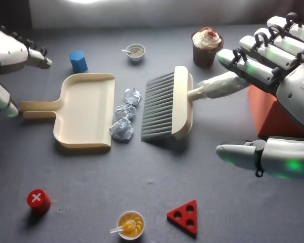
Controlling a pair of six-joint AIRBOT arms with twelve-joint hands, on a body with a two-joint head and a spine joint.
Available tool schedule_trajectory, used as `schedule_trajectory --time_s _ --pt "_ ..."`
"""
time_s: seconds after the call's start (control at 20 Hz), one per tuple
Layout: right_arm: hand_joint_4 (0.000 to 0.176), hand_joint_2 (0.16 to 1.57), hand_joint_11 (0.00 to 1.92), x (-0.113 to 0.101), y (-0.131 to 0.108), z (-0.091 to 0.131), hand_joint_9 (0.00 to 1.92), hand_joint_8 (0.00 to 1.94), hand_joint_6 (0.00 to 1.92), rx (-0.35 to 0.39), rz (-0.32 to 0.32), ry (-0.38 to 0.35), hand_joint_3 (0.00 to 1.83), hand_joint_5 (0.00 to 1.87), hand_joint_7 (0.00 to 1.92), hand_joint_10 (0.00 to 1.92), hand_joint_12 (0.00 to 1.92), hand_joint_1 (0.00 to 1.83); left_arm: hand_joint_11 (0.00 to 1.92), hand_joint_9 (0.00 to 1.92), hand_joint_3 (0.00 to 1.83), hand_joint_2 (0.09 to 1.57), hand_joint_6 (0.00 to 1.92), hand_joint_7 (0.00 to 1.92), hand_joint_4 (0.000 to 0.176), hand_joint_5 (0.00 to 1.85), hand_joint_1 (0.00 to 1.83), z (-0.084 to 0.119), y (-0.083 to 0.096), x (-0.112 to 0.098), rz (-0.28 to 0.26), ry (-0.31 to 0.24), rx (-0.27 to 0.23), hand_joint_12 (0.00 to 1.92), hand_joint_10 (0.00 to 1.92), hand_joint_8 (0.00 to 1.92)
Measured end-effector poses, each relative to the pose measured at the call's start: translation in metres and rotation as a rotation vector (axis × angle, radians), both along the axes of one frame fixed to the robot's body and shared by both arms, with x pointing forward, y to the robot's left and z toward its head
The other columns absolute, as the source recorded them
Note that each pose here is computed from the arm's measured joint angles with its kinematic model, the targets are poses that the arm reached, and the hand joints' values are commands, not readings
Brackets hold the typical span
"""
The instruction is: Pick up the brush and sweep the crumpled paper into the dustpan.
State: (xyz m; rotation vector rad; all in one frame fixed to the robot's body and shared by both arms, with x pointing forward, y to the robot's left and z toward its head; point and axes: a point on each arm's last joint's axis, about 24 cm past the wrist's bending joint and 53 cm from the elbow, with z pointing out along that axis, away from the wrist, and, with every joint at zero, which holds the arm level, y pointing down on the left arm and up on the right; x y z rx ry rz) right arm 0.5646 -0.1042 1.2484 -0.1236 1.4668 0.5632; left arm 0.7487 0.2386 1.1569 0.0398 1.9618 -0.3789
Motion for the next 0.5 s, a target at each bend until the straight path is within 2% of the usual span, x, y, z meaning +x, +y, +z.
schedule_trajectory --time_s 0.2,0.35,0.5 --pt "0.000 0.95 0.08 -0.0001 0.0001 0.0003 0.14 0.00 0.00 0.000 0.001 -0.001 0.00 0.08 0.14 0.00 0.00 0.00 0.31 0.29 0.00 1.02 0.00 0.26 0.000 0.22 1.04 -0.0059 0.0029 0.0018 0.006 0.009 0.006 0.05 0.01 0.01" --pt "0.000 0.95 0.09 -0.0002 0.0003 0.0005 0.15 0.00 0.00 -0.001 0.001 -0.003 0.00 0.09 0.14 0.00 0.01 0.00 0.33 0.32 0.00 1.02 0.01 0.30 0.000 0.25 1.00 -0.0067 -0.0008 0.0048 0.001 0.007 0.002 0.06 0.01 0.01" --pt "0.000 0.96 0.10 -0.0003 0.0004 0.0006 0.16 0.01 0.01 -0.001 0.002 -0.003 0.00 0.11 0.15 0.01 0.01 0.00 0.38 0.37 0.00 1.01 0.01 0.35 0.000 0.29 1.03 -0.0093 -0.0025 0.0069 0.002 0.012 -0.006 0.07 0.01 0.01"
